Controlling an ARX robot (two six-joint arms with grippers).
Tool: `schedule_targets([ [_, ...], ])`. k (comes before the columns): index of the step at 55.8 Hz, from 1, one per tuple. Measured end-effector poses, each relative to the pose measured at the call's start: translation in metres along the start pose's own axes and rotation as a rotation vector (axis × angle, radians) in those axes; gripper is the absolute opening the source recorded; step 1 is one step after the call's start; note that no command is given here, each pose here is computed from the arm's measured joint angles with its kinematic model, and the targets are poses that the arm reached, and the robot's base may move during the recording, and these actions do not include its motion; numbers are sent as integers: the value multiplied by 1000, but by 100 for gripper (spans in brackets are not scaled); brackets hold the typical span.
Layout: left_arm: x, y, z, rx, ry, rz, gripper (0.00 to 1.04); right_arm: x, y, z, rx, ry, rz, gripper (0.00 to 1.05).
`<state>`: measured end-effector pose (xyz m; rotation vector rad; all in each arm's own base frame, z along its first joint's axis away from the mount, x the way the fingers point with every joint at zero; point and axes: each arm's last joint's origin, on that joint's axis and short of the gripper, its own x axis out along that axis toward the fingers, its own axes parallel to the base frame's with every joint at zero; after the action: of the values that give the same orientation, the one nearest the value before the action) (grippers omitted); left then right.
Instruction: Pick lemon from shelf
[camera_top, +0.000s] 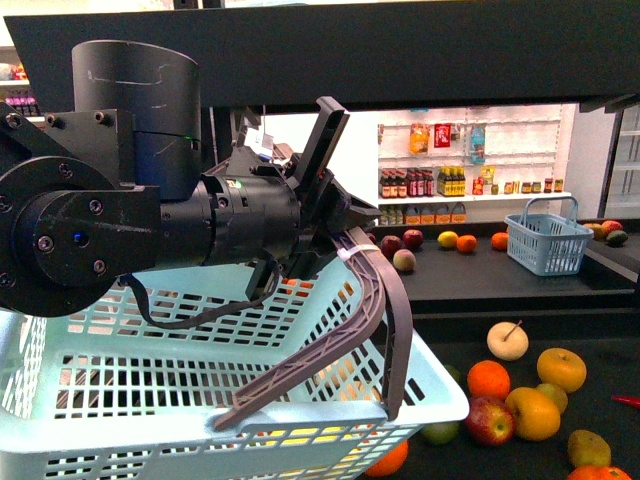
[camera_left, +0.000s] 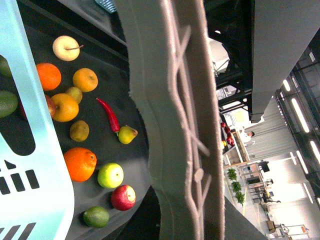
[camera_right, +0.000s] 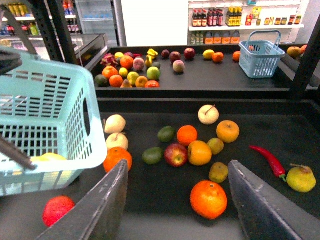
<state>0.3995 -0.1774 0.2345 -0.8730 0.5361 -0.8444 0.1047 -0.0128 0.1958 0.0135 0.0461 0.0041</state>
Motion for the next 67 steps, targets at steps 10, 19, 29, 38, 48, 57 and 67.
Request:
schedule_targets([
  [10, 0, 0, 0, 0, 1, 0, 8, -6, 11, -29, -11, -43, -8, 3],
  [19, 0, 0, 0, 0, -1, 0, 8, -6, 12, -28, -11, -54, -5, 3],
  [29, 0, 0, 0, 1, -1, 0, 8, -6, 12, -28, -11, -54, -5, 3],
  [38, 0, 0, 0, 0, 0, 0, 8, -6, 12, -28, -12, -54, -5, 21],
  [48, 0, 0, 0, 1, 0, 0, 8, -6, 12, -28, -12, -54, -5, 49],
  [57, 0, 0, 0, 1, 0, 0, 8, -6, 12, -28, -11, -54, -5, 80],
  [67, 0, 0, 0, 0, 0, 0, 8, -6, 12, -28, -11, -54, -5, 98],
])
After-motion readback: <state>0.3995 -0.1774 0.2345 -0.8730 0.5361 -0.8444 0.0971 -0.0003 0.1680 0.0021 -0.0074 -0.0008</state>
